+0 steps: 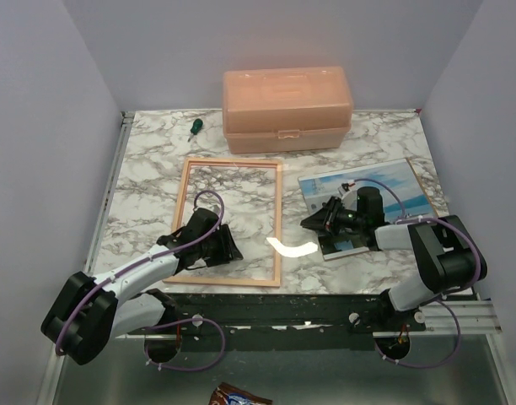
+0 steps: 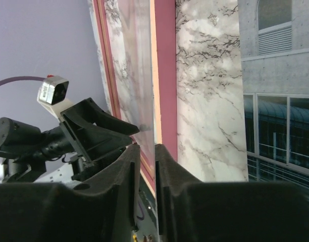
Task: Put the photo into the frame
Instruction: Pick up the photo frame item at the center of the board, then move the photo frame to the center of the board.
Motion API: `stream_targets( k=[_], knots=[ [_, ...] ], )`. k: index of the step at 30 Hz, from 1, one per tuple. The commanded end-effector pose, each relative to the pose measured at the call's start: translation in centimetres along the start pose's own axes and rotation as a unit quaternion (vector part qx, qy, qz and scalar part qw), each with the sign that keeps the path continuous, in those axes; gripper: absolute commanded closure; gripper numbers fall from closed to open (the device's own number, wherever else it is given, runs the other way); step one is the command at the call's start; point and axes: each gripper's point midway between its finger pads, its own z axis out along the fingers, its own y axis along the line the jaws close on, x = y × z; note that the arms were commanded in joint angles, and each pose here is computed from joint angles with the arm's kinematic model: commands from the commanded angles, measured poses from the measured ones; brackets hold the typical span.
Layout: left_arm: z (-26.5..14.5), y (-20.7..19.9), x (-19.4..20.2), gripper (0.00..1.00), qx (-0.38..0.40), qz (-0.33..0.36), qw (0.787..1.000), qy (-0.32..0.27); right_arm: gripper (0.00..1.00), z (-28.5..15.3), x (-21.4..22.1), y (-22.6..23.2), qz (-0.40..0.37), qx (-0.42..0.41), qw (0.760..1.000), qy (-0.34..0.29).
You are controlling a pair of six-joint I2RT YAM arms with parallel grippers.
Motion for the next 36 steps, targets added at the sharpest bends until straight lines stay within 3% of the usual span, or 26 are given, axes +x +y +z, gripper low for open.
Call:
stream_targets(
  k=[1,7,15,23,28,36],
  knots=[
    [0.0,0.2,0.4,0.51,0.003,-0.003,1.000,0.007,0.81,0.1,-1.2,0.7,-0.023,0.006,1.000,-0.018],
    [-1.2,-1.2,-0.6,0.47,0.029,0.012,0.999,-0.015,1.00,-0.6,-1.8,1.4,-0.044,0.035,0.998,-0.023],
    [-3.1,-4.0,-2.0,0.39,0.075,0.034,0.996,-0.040,1.00,-4.3,-4.7,6.4,-0.117,0.090,0.985,-0.088],
    [-2.3,-6.6,-2.6,0.36,0.084,0.045,0.995,-0.020,1.00,-11.9,-8.1,15.1,-0.203,0.134,0.945,-0.218],
    [-0.3,-8.8,-2.3,0.36,0.065,0.065,0.996,0.009,0.99,-16.4,-8.9,19.1,-0.234,0.148,0.917,-0.285],
    [4.5,-11.3,-0.9,0.44,0.012,0.097,0.993,0.061,0.99,-21.3,-9.8,19.9,-0.246,0.206,0.875,-0.363]
  ],
)
